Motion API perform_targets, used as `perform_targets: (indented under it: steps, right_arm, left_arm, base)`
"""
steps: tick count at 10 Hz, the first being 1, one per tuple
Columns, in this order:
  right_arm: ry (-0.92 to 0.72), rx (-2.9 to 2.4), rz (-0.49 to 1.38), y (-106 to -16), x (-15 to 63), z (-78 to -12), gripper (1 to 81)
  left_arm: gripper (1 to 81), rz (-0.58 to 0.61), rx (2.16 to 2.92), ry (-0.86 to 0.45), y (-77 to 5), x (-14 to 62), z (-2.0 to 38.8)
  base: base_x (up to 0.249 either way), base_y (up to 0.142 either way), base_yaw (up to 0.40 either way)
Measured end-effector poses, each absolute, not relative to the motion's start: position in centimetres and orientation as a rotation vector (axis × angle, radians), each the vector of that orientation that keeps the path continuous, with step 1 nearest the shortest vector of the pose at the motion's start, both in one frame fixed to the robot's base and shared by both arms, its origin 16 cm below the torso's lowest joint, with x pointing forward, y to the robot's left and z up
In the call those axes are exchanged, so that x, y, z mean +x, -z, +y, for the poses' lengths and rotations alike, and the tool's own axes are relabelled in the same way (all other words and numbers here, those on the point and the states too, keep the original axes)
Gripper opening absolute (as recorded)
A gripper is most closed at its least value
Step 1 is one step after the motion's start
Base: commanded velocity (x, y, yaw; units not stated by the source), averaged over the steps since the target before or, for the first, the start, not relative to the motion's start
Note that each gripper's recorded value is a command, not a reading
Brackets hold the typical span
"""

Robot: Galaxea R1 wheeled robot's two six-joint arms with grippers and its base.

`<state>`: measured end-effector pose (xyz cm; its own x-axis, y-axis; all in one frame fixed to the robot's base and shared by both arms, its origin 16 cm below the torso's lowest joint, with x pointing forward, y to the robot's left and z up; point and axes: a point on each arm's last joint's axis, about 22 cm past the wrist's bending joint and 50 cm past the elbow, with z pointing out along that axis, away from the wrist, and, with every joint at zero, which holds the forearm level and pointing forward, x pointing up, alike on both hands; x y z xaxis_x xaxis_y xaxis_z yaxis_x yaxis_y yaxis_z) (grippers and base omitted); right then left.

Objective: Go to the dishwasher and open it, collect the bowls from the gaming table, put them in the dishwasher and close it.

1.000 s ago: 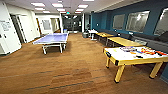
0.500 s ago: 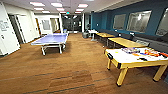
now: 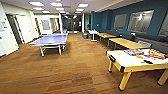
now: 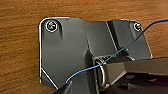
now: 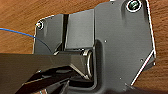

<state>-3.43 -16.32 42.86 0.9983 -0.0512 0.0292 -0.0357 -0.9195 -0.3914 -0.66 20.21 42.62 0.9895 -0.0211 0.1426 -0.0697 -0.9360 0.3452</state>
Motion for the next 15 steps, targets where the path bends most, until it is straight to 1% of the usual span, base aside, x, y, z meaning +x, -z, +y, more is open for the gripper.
perform_targets:
  steps: [4,7,15]
  right_arm:
    - [0.054,-2.735,0.061,-42.89,-3.36,-15.94,81.1]
    - [0.055,-2.731,0.061,-42.93,-3.29,-15.57,81.1]
    - [0.056,-2.731,0.060,-42.91,-3.18,-15.56,81.1]
  left_arm:
    - [81.1,-0.065,2.778,-0.194,-42.62,-0.60,20.30]
    - [81.1,-0.066,2.776,-0.196,-42.63,-0.41,20.11]
    - [81.1,-0.067,2.777,-0.188,-42.61,-0.62,20.12]
  base:
    - [0.214,0.000,0.000]
    - [0.153,0.000,0.000]
    - [0.010,0.000,0.000]
